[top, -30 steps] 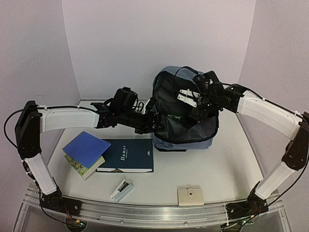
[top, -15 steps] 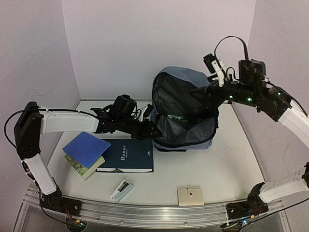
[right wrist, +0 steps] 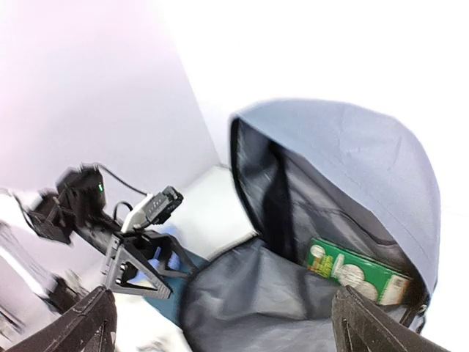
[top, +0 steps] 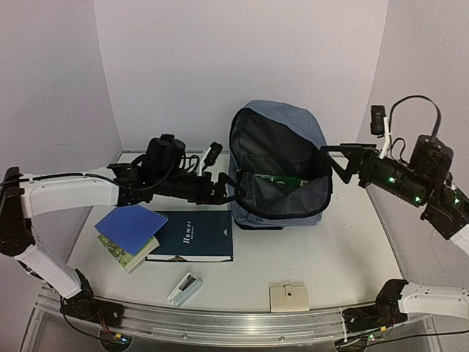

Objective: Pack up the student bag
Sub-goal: Pick up the files from the center of the board.

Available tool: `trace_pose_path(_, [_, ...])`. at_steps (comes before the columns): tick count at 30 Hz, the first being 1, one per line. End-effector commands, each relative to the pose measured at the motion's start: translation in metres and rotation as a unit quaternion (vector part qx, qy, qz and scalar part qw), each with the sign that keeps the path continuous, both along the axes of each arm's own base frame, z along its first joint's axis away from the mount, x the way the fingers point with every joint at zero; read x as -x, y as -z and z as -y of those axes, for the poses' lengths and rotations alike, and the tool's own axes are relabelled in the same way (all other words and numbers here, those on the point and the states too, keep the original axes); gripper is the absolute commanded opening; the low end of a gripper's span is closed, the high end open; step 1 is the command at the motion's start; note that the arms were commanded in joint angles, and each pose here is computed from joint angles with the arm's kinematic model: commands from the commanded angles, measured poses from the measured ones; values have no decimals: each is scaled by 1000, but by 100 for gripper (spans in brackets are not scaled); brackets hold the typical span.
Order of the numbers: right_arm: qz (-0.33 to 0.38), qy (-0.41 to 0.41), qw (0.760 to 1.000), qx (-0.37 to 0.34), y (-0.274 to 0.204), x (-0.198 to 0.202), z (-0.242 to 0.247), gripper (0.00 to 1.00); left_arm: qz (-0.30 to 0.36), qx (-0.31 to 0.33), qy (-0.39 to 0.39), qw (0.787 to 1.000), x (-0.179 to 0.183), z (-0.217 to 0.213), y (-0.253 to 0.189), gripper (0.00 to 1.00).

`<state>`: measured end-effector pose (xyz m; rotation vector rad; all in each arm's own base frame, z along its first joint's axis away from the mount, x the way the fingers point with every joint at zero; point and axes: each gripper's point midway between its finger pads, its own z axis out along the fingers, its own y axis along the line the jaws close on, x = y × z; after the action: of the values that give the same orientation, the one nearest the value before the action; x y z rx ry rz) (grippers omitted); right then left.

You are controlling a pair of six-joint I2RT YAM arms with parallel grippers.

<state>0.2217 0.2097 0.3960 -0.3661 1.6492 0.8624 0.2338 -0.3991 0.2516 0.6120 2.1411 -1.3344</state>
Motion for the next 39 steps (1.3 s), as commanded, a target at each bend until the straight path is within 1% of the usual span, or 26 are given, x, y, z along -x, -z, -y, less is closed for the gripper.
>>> trace_pose_path(1, [-67, -18, 996, -46, 13, 0, -10, 95, 50, -23, -48, 997, -3, -31, -21, 100])
trace_pose_path(4, [-110, -39, 993, -36, 46, 0, -28, 89, 28, -71, -106, 991, -20, -62, -6, 100])
trace_pose_path(5, [-117, -52, 991, -36, 52, 6, -38, 88, 10, -84, -126, 988, -28, -77, 4, 100])
trace_pose_path(7, [-116, -56, 991, -36, 62, 17, -51, 88, -18, -88, -158, 983, -37, -101, 14, 100])
trace_pose_path(10, [-117, -75, 990, -30, 69, 41, -79, 88, -48, -111, -208, 971, -48, -136, 35, 100])
trace_pose_path(12, [-122, -92, 988, -27, 77, 55, -99, 88, -72, -146, -240, 957, -51, -157, 55, 100])
trace_pose_path(15, [-124, -114, 986, -14, 89, 79, -129, 86, -114, -179, -284, 935, -56, -187, 84, 100])
trace_pose_path(18, [-127, -115, 985, 8, 101, 97, -158, 86, -129, -232, -318, 910, -56, -210, 112, 100])
trace_pose_path(22, [-136, -101, 985, 20, 114, 100, -188, 86, -108, -304, -320, 891, -57, -223, 134, 100])
trace_pose_path(25, [-134, -89, 987, 20, 120, 94, -198, 87, -52, -381, -312, 869, -50, -219, 137, 100])
trace_pose_path(27, [-131, -81, 988, 15, 119, 92, -199, 89, -31, -440, -311, 842, -45, -221, 145, 100])
trace_pose_path(29, [-129, -74, 989, 13, 118, 90, -198, 90, -25, -486, -312, 816, -41, -229, 153, 100])
trace_pose_path(33, [-123, -70, 990, 6, 112, 88, -192, 92, -4, -550, -313, 774, -42, -237, 168, 100])
trace_pose_path(36, [-121, -70, 990, 2, 109, 89, -187, 92, 19, -586, -344, 734, -49, -248, 164, 99])
trace_pose_path(37, [-121, -69, 990, 1, 109, 89, -186, 91, 28, -593, -350, 724, -51, -249, 162, 98])
trace_pose_path(39, [-120, -67, 990, -1, 109, 88, -184, 91, 36, -599, -353, 718, -55, -247, 163, 87])
